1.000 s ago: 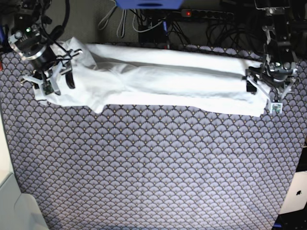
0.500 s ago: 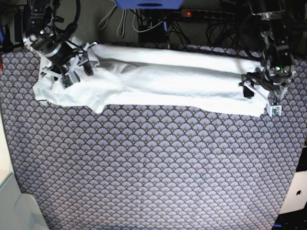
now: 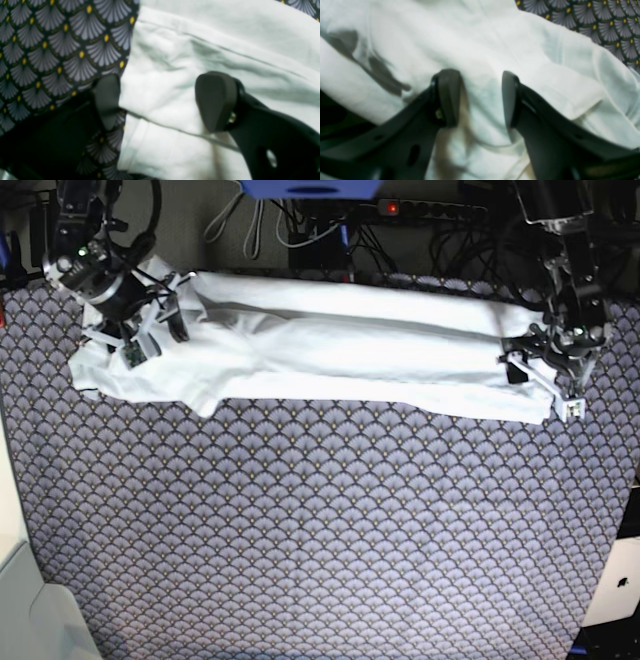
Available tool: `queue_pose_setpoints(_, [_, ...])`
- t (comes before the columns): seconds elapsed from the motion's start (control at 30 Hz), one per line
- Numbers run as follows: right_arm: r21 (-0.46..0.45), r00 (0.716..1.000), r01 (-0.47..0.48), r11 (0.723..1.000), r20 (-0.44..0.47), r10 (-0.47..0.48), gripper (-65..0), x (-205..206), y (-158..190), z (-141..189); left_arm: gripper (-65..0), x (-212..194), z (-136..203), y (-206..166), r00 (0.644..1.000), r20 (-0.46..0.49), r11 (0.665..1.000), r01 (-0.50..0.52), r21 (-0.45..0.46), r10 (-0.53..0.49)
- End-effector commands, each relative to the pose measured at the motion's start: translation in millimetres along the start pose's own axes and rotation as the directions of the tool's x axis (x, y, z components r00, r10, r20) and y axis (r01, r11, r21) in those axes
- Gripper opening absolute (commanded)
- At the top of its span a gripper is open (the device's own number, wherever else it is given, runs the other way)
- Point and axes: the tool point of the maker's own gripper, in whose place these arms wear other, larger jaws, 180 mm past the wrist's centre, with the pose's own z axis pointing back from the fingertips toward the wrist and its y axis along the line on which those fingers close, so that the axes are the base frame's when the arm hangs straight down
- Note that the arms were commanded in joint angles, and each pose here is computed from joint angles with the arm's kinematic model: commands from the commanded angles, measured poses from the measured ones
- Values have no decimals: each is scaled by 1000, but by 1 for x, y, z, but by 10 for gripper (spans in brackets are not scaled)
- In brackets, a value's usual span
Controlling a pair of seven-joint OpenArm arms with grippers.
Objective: Fold the T-shirt properly
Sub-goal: 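Hold the shirt end with the right gripper while the left gripper regrips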
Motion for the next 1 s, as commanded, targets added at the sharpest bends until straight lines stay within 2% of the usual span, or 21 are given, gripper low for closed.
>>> queue_pose_setpoints(0.0, [-9,999,-7,1000,40,7,-365,11,-4,3,-151,4,-1,5,1000,-3,1000,6,19,-6])
queue_pose_setpoints(0.23, [-15,999,-14,1000,46,15,-365,14,-8,3,-156,-17,-10,1,998,-61,1000,-16,6,16])
queue_pose_setpoints(0.3, [-18,999,-16,1000,42,17,-365,14,-9,2,-176,-22,-10,-2,997,-70,1000,-18,2,19])
queue_pose_setpoints(0.37, [-18,999,-16,1000,43,17,-365,14,-9,2,-243,-26,-10,-3,997,-77,1000,-20,-1,20])
queue_pose_setpoints(0.53, [-21,999,-18,1000,48,19,-365,17,-10,1,-484,-34,-11,-3,995,-94,1000,-19,-1,19])
queue_pose_setpoints(0.63, [-21,999,-18,1000,50,19,-365,17,-10,1,-579,-35,-10,-3,995,-97,1000,-19,-1,19])
queue_pose_setpoints(0.83, [-21,999,-18,1000,50,19,-365,17,-10,1,-650,-29,-7,-3,997,-82,1000,-13,0,13])
queue_pose_setpoints(0.97, [-21,999,-18,1000,48,19,-365,17,-10,1,-646,0,8,-8,1000,8,1000,6,-2,-6])
